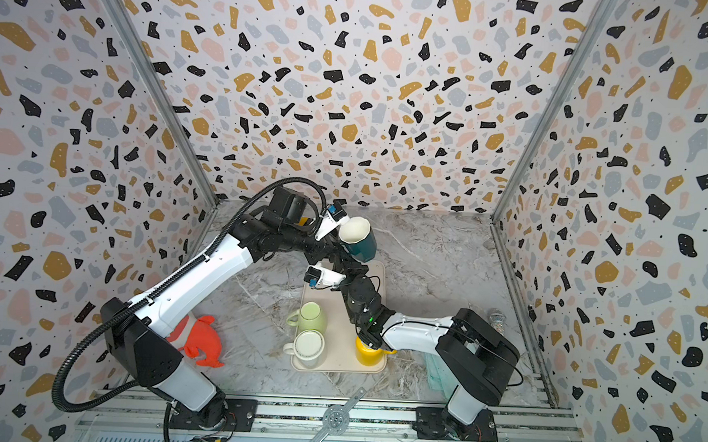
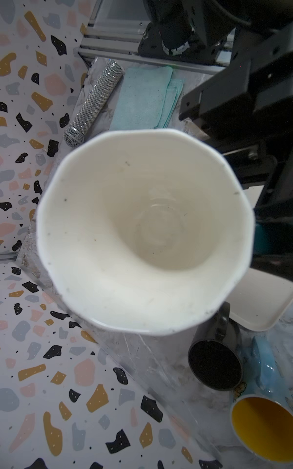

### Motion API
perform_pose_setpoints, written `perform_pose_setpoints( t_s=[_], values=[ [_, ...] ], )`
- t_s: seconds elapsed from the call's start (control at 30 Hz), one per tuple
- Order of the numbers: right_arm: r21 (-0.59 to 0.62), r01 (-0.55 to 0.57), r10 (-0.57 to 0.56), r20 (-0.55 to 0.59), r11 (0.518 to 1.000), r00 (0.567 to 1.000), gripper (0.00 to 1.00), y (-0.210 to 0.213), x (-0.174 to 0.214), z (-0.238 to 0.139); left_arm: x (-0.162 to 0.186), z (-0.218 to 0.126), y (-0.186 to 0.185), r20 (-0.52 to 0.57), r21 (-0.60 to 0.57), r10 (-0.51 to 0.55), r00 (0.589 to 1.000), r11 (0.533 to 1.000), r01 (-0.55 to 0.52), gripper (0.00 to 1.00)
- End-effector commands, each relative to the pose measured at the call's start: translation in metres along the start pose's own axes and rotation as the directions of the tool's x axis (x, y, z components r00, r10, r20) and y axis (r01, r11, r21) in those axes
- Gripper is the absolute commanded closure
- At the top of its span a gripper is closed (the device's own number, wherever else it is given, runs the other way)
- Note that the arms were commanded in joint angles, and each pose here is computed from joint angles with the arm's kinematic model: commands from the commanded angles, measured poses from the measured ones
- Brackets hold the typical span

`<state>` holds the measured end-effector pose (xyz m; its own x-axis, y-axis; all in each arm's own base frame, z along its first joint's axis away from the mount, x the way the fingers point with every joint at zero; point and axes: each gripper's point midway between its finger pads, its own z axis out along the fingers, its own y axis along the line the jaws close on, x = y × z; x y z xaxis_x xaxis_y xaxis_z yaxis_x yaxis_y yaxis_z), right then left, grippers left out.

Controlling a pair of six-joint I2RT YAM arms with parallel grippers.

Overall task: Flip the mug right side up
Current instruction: 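Grasp the dark green mug with the left gripper while the right gripper holds it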

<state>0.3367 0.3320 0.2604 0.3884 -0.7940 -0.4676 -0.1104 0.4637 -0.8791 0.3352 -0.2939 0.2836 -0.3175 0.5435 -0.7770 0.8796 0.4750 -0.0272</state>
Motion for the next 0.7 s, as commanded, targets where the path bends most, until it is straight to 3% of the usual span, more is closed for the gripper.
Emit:
perform_pose_setpoints(
  t_s=[0.0,0.27,0.37,0.67],
  values=[
    [0.144,-0.102,0.091,0.085,0.984,0.992,1.00,-0.052,-0.027,-0.003,0.004,0.005,-0.007,-0.020,0.045,-0.019,1.000,0.999,0.020,1.00],
    [0.166,-0.101,0.094,0.049,0.981,0.994,1.00,-0.052,-0.021,-0.002,0.001,0.004,0.003,-0.002,-0.017,-0.035,0.999,0.999,0.035,1.00],
    [0.184,-0.091,0.089,0.020,0.979,0.996,0.84,-0.055,-0.016,-0.002,-0.005,0.004,0.010,0.029,-0.056,-0.050,0.998,0.997,0.051,1.00],
    [0.204,-0.105,0.115,-0.034,0.973,0.993,0.57,-0.062,-0.001,-0.013,-0.012,0.007,0.025,0.064,-0.122,-0.082,0.995,0.989,0.089,1.00]
  ],
)
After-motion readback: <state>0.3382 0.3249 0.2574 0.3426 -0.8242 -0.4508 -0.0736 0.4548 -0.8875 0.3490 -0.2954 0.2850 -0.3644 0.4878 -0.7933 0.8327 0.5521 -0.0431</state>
